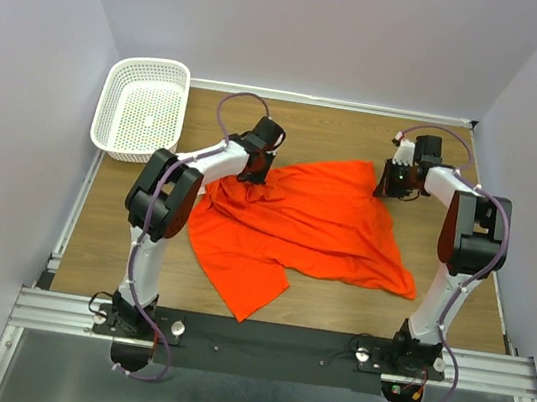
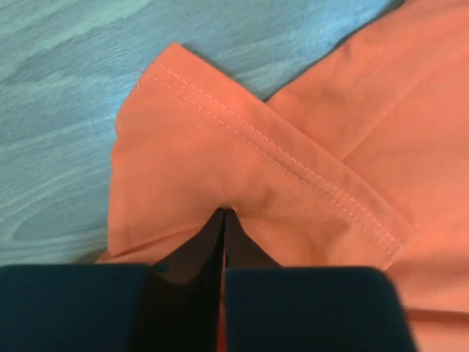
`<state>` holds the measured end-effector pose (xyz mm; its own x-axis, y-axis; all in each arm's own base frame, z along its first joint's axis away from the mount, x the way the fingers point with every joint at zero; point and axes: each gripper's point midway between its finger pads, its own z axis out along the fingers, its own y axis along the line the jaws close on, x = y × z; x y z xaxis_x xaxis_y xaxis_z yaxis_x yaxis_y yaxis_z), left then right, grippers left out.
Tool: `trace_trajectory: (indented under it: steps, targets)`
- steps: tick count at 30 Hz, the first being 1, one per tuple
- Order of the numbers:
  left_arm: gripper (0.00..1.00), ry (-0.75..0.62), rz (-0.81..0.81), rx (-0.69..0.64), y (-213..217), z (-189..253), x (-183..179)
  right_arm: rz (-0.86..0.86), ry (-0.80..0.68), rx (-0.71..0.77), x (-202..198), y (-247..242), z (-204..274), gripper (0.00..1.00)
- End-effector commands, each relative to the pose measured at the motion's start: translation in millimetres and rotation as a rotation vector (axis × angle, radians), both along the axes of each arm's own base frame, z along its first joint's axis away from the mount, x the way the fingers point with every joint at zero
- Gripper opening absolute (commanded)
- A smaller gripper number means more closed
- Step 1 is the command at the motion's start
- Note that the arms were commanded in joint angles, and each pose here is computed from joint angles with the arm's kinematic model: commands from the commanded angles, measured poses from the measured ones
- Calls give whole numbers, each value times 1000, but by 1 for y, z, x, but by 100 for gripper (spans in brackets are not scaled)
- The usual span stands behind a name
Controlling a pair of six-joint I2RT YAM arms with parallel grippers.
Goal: Fold and stack the t-shirts
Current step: Flatten the tshirt out
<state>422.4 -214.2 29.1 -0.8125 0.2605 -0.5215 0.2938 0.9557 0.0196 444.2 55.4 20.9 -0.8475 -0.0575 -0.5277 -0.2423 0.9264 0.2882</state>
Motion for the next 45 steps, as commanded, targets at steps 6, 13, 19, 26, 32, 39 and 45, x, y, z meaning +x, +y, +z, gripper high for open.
trace_trajectory:
  steps: [6, 13, 19, 26, 32, 39, 45]
  targets:
    - [0, -201, 58, 2, 7, 80, 22, -13, -12, -30, -7, -16, 10, 1]
    - [0, -347, 112, -81, 28, 146, 24, -104, -54, -32, -8, -61, 29, 1]
    - [0, -329, 144, -135, 41, 140, 37, -138, -74, -87, -18, -87, 37, 1]
    - [0, -355, 157, -264, 53, 147, 66, -154, -105, -151, -37, -112, 47, 0]
    - [39, -310, 17, -334, 26, 148, 79, -123, -108, -96, -42, -104, 47, 1]
    - [54, -407, 1, -286, 36, 179, 65, -96, -104, -73, -44, -99, 43, 1]
    - [53, -223, 0, -166, 45, 110, 7, -80, -103, -46, -43, -94, 42, 1]
